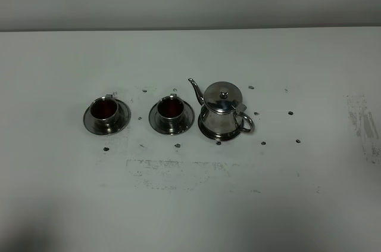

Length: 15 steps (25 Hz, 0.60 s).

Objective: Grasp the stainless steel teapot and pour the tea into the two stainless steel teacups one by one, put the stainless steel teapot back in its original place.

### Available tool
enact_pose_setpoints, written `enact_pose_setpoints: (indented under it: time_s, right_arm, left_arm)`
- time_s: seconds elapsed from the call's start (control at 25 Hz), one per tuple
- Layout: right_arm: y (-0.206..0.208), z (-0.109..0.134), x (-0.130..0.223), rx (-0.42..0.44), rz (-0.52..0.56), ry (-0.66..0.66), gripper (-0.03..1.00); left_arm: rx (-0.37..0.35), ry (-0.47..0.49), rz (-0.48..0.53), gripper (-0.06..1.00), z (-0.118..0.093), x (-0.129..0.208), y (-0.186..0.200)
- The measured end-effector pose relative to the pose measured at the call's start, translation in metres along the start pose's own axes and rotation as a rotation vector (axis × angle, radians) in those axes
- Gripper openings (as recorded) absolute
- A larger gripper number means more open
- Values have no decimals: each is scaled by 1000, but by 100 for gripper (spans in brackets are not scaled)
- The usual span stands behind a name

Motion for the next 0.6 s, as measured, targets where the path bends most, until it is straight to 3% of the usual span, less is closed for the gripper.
enact_pose_setpoints:
  time_s: [0.28,0.6]
  right_arm:
    - [1,3,68,60,-55,-90,24]
    - [-10,10,112,78,-76,-106,24]
  left_arm:
    - [0,0,0,38,0,0,0]
    - [0,0,0,38,0,0,0]
Point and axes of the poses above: a point on each arm's last joint axis where the gripper is mounted, y pointing back along that axis away from the gripper, z along the wrist's bending axis when the last joint is at zero, x = y × z, the point moved 9 cm from there along -y, pointing out along that axis toward the gripper
